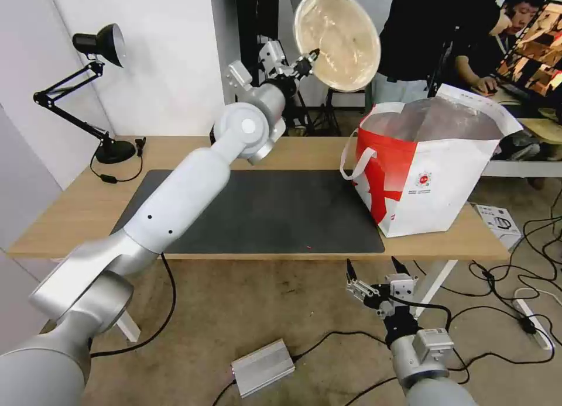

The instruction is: Pick up the trash from the table and place it into the takeout bag.

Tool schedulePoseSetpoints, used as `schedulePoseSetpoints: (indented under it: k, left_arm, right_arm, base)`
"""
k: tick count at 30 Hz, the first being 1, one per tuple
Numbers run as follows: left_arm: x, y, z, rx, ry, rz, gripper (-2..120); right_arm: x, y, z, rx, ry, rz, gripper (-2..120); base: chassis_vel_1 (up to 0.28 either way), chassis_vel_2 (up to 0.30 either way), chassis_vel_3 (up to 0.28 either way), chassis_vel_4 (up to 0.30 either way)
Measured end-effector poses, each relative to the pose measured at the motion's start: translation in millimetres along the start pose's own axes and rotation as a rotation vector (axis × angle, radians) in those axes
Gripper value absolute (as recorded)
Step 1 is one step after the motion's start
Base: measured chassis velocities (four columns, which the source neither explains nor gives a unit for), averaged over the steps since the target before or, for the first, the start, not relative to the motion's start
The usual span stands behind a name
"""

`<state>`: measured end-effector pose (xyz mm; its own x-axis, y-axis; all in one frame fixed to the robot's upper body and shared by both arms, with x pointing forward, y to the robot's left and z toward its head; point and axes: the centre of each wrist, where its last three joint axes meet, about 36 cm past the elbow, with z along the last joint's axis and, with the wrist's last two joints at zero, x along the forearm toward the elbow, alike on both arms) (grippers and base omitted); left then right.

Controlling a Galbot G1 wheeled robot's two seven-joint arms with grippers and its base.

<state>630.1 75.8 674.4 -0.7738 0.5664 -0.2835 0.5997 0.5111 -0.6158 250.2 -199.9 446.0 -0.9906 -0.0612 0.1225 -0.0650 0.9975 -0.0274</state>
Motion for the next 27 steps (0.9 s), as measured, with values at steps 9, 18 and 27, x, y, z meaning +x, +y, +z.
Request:
schedulePoseSetpoints:
  k: [9,18,27]
  left_arm:
    - [-17,6.4,38.2,-0.169,-0.001,0.04,0]
    - [-27,9.6,72.7,-0.283,0.055,0.082,0]
    - [-33,10.3,92.2,-0.345,0.082,0.112,0]
  right_arm:
    - [0,0,0,0.0,0.0,0.0,100]
    - [0,0,0,0.0,0.0,0.0,100]
    - [0,0,0,0.0,0.0,0.0,100]
  base:
    - [0.0,0.0,0.0,0.0]
    - [0.0,0.0,0.0,0.0]
    - [0.0,0.0,0.0,0.0]
